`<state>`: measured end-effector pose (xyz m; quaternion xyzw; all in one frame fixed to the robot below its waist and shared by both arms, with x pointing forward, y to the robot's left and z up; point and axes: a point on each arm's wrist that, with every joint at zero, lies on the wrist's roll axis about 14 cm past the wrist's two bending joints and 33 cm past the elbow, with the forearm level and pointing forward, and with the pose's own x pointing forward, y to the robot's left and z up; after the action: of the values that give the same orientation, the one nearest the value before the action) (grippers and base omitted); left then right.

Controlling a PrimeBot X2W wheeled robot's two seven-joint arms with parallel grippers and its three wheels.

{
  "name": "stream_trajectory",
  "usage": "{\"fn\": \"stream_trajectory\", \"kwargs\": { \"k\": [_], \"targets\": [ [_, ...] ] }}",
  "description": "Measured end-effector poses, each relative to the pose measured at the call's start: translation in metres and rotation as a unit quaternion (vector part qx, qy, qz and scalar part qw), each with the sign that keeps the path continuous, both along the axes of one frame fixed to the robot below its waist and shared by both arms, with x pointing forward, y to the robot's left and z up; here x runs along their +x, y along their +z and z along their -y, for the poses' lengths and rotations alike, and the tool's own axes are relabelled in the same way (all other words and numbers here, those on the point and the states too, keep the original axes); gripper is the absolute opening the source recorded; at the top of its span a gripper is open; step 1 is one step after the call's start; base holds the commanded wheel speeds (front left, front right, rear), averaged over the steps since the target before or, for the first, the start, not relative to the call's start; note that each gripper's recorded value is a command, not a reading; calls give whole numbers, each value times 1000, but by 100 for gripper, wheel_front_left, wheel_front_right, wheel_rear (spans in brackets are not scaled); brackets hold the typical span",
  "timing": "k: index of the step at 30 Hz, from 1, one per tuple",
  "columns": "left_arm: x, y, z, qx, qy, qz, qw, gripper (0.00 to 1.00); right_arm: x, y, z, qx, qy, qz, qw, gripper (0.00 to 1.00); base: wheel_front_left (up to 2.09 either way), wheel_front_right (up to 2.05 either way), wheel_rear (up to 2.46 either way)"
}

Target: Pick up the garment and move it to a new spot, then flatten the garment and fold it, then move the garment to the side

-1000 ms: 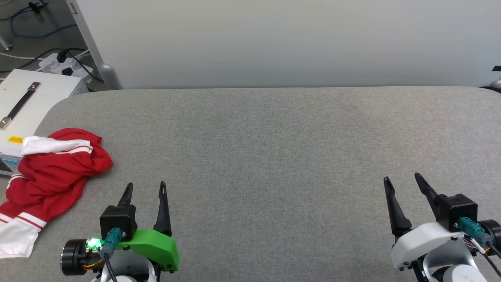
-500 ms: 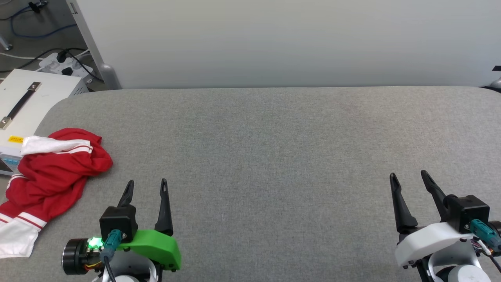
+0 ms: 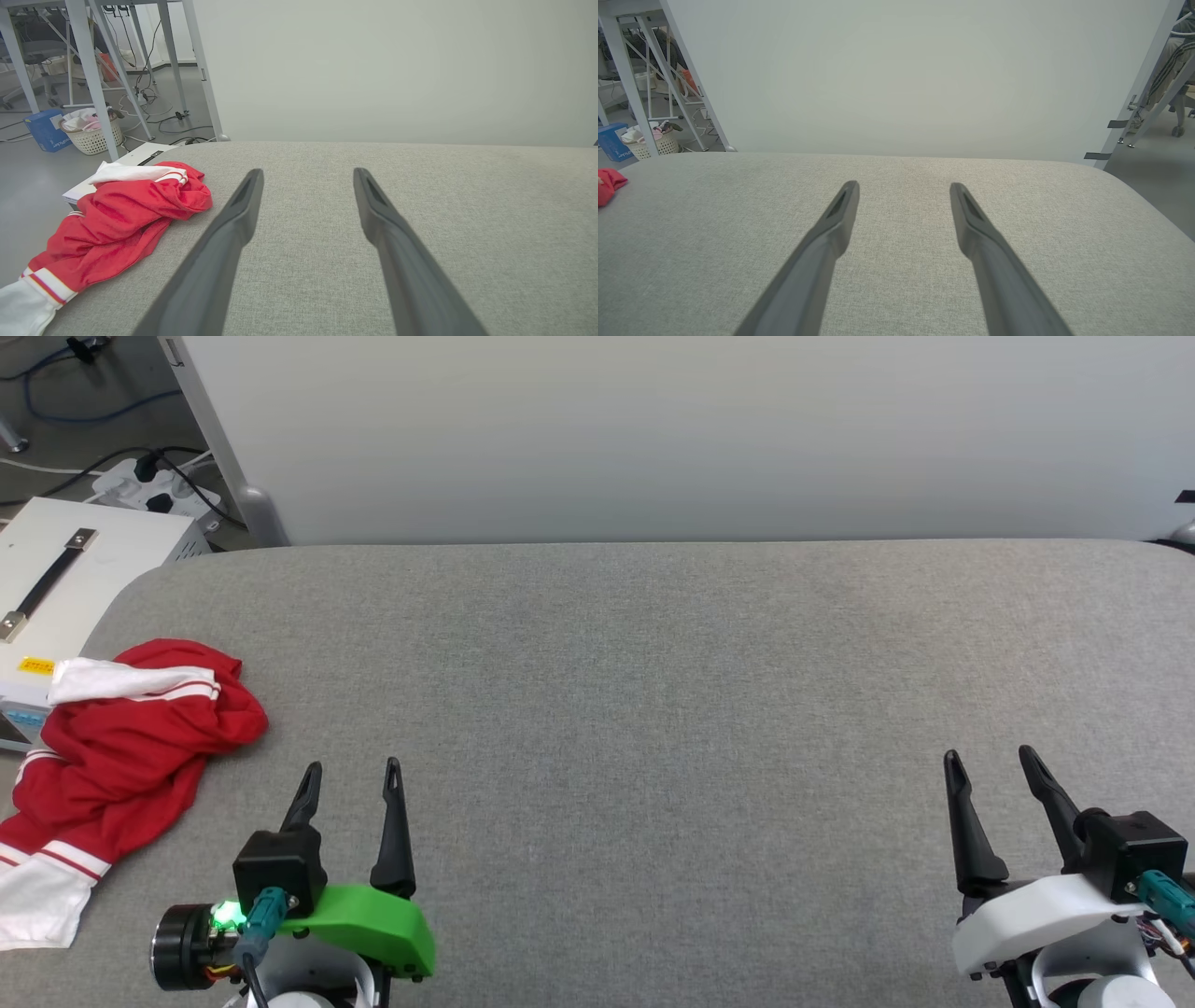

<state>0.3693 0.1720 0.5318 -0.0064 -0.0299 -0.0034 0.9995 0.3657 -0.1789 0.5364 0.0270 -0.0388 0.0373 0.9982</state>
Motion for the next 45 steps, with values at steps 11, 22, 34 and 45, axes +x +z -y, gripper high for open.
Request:
{"fn": "stream_trajectory", "kwargs": {
  "k": [11,22,34,45],
  "targets": [
    [0,2,1,-11,-1,9,1000,100,-1,2,3,9,-4,10,1000,100,0,0,0],
    [-1,2,4,-15,-5,16,1000,100,-3,3,3,12,-5,17,1000,100,0,0,0],
    [-1,3,5,-19,-7,24,1000,100,-5,3,4,22,-6,25,999,100,0,0,0],
    [0,5,5,-25,-4,33,999,100,-5,4,5,29,-8,33,999,100,0,0,0]
  ]
}}
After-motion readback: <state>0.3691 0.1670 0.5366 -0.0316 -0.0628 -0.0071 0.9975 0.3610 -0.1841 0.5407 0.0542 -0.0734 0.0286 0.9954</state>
